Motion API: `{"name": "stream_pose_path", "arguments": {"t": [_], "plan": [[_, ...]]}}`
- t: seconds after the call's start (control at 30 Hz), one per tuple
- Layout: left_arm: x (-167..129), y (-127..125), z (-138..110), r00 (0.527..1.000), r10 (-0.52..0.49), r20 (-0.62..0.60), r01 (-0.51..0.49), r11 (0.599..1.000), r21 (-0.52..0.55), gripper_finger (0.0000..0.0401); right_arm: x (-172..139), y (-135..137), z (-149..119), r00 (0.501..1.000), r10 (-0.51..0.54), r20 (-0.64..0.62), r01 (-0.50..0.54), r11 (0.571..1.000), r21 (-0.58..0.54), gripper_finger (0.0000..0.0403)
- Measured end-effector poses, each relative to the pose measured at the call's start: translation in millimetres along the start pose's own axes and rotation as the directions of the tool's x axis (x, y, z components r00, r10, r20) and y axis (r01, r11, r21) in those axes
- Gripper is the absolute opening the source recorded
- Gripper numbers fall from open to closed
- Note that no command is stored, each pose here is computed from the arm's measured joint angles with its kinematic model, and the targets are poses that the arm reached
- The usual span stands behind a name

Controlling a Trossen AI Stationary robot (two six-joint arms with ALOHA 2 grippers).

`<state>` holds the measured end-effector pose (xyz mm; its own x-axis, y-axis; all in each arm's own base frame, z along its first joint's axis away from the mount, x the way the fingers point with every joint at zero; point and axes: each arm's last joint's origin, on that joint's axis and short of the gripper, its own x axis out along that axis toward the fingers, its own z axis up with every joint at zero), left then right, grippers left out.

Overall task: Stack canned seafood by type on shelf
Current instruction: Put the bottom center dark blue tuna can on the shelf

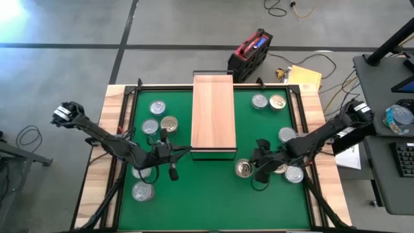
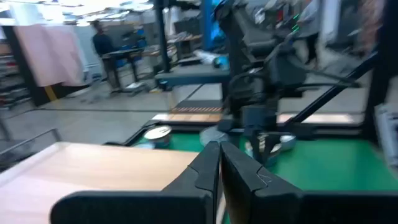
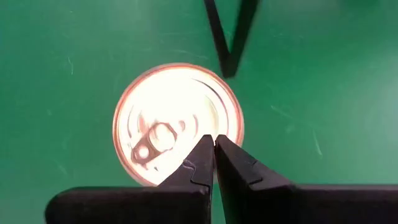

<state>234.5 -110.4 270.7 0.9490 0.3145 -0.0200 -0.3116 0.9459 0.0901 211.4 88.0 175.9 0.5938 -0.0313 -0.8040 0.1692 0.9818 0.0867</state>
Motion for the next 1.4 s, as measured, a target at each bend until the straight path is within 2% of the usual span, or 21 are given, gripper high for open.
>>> {"name": "stream_pose_path", "arguments": {"t": [0.17,0.4,0.53,0.7,0.77,0.97,1.23,1.4], "plan": [[11.2,-11.0,1.1,0.989,0.125,-0.083,-0.12,0.991,0.063,0.0,12.9,6.3,3.6,0.999,-0.028,-0.032,0.027,0.999,-0.043,0.0009],[14.2,-23.1,3.3,0.983,0.126,-0.132,-0.12,0.991,0.051,0.0,26.2,16.5,-3.7,0.996,-0.033,-0.08,0.03,0.999,-0.03,0.0009],[10.0,-30.1,3.3,0.984,0.071,-0.163,-0.066,0.997,0.035,0.0,22.8,26.0,-10.0,0.996,0.002,-0.093,-0.004,1.0,-0.025,0.0009],[3.3,-39.1,-1.2,0.971,-0.092,-0.22,0.084,0.995,-0.044,0.0,11.2,33.7,-15.7,0.995,0.046,-0.093,-0.049,0.998,-0.027,0.0009],[1.2,-40.5,-4.2,0.959,-0.132,-0.251,0.113,0.99,-0.086,0.0,6.5,34.7,-16.0,0.996,0.051,-0.078,-0.053,0.998,-0.035,0.0009],[-2.3,-41.3,-12.4,0.923,-0.194,-0.331,0.142,0.974,-0.175,0.0,-3.0,33.2,-11.8,0.997,0.065,-0.037,-0.067,0.997,-0.037,0.0009],[-6.0,-40.7,-21.1,0.87,-0.252,-0.423,0.145,0.952,-0.27,0.0,-12.0,26.4,-14.0,0.997,0.032,-0.07,-0.034,0.999,-0.026,0.0009],[-7.9,-38.9,-26.0,0.85,-0.243,-0.468,0.102,0.947,-0.306,0.0,-16.3,25.0,-12.9,0.996,0.009,-0.093,-0.02,0.993,-0.117,0.0009]]}}
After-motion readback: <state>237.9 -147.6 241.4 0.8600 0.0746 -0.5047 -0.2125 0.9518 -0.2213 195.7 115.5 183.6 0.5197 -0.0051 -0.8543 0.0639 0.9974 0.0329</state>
